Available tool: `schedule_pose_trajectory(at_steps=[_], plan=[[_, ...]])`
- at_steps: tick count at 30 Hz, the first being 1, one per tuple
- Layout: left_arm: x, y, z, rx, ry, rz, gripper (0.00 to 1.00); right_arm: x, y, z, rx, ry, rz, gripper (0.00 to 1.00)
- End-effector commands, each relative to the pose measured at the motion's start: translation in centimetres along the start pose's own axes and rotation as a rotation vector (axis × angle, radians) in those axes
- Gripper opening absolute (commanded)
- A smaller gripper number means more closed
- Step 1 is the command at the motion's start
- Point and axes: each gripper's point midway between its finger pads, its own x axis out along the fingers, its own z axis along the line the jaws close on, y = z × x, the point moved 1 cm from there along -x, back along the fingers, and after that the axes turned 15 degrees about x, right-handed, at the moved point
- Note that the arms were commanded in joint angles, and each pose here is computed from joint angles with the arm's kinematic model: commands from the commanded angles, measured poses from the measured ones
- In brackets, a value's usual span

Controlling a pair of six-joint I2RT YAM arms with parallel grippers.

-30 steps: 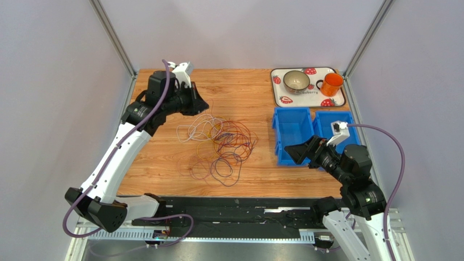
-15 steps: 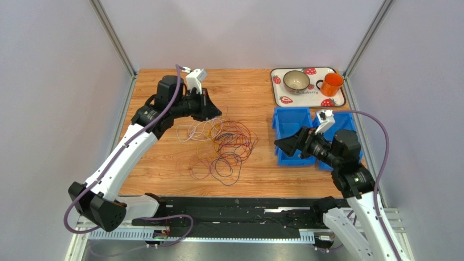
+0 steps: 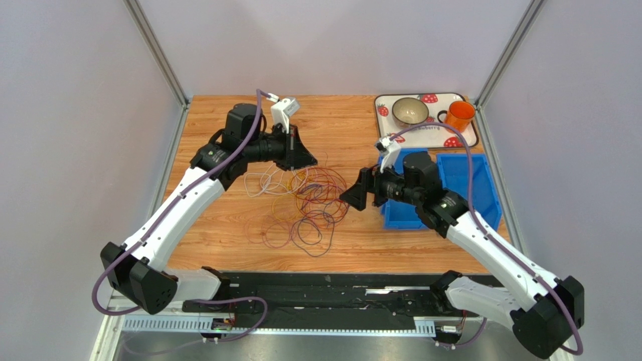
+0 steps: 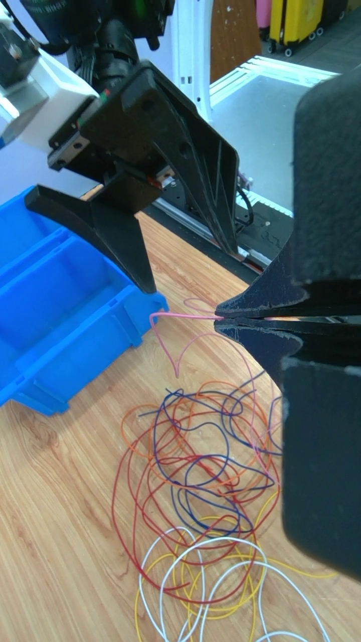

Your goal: Untangle the cables

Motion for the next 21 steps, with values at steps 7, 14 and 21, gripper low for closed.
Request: schedule_pose_trajectory(at_steps=[7,14,21], plan=[[0.2,-2.1,-1.3,0.058,0.073,-0.063,0.0,3.2,-3.3,0.2,-0.137,0.003,-0.096,0.85],[0.4,-2.2,-1.5,0.052,0.088,-0.075,0.0,5.1,-3.0,-0.2,-0.139,0.009,-0.07,0.58],[0.6,-1.9,-1.6,0.043,0.097,-0.069,0.0,6.5,-2.6,0.2,-0.134,-0.017,-0.045,0.35]])
